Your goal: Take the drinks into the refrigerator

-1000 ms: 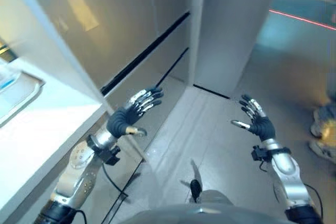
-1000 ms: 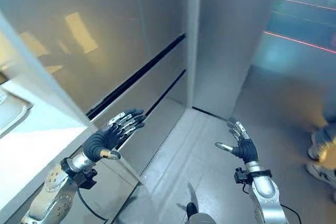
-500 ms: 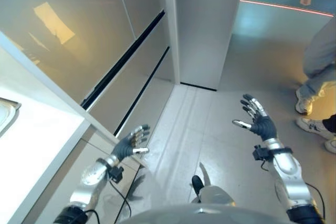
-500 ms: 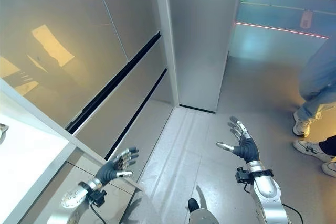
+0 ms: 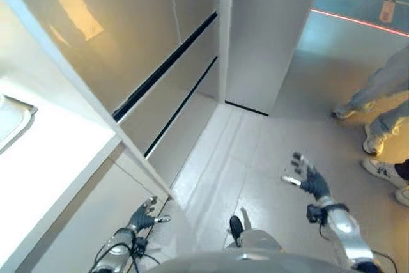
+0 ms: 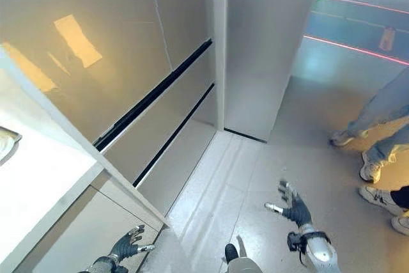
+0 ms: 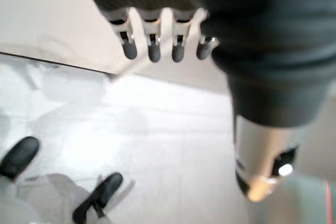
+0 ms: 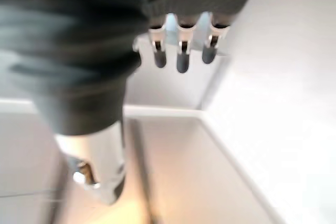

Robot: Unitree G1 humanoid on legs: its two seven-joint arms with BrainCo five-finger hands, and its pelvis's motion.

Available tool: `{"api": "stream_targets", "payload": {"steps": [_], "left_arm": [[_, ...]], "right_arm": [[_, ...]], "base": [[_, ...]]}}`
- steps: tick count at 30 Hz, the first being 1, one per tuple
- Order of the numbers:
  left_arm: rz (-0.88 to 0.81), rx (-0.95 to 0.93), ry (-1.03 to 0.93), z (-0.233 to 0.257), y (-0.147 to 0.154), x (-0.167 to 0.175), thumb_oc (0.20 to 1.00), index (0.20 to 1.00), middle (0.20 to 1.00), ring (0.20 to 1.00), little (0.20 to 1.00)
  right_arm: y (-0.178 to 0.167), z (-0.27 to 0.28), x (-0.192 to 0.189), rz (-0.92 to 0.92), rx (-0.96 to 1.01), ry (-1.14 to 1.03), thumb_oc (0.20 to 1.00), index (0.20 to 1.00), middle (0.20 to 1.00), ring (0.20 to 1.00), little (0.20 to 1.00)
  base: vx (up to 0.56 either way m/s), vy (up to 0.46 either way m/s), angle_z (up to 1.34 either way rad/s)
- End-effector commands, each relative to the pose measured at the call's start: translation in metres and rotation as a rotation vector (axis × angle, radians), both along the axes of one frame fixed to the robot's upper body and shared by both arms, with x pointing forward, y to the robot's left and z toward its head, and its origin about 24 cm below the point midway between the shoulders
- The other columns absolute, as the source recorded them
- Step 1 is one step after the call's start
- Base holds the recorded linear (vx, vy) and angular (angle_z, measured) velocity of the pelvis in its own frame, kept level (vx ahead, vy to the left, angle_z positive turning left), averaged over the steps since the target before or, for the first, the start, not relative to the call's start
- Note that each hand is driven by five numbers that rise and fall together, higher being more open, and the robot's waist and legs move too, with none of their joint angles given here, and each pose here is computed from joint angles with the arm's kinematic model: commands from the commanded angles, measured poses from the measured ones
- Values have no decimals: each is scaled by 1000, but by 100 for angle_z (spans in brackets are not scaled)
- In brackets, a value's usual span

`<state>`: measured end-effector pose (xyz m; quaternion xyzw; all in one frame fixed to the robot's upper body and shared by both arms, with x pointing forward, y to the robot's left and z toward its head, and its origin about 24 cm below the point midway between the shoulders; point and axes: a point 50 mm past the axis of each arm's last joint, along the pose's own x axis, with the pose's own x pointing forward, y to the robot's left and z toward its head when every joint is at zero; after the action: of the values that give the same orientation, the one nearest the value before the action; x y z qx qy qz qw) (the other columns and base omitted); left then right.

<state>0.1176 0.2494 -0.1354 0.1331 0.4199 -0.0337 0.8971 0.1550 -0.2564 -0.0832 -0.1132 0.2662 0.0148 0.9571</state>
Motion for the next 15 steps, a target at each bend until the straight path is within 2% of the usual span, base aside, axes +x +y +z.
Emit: {"api": "stream_targets", "payload": {"steps": [1, 4, 5, 6, 7, 10, 15], "left_arm": [[123, 46, 7, 1, 18, -3, 1000, 1000, 1000, 1000, 1000], [149, 39, 36, -2, 19, -9, 1000, 1000, 1000, 1000, 1000], [165, 45, 81, -5, 21, -19, 1000, 1000, 1000, 1000, 1000], [165, 45, 81, -5, 21, -18, 1000, 1000, 1000, 1000, 1000], [174, 52, 116, -8, 22, -24, 1000, 1000, 1000, 1000, 1000], [185, 61, 147, -10, 23, -29, 1000, 1000, 1000, 1000, 1000], [245, 27, 149, -12, 19, -29, 1000, 1000, 1000, 1000, 1000]], "right_arm": [[12, -15, 3, 77, -20, 91, 1000, 1000, 1000, 1000, 1000], [15, -34, -12, 46, -5, 206, 1000, 1000, 1000, 1000, 1000], [18, -49, -28, 40, -7, 322, 1000, 1000, 1000, 1000, 1000], [19, -49, -27, 41, -7, 321, 1000, 1000, 1000, 1000, 1000], [21, -62, -43, 59, -27, 441, 1000, 1000, 1000, 1000, 1000], [25, -68, -50, 64, -38, 505, 1000, 1000, 1000, 1000, 1000], [31, -77, -67, -78, 53, 581, 1000, 1000, 1000, 1000, 1000]], "base": [[-22, -28, 27], [2, -13, 24], [10, -15, 33], [17, -19, 37], [17, -7, 25], [23, -13, 22], [-5, -19, 41]]}}
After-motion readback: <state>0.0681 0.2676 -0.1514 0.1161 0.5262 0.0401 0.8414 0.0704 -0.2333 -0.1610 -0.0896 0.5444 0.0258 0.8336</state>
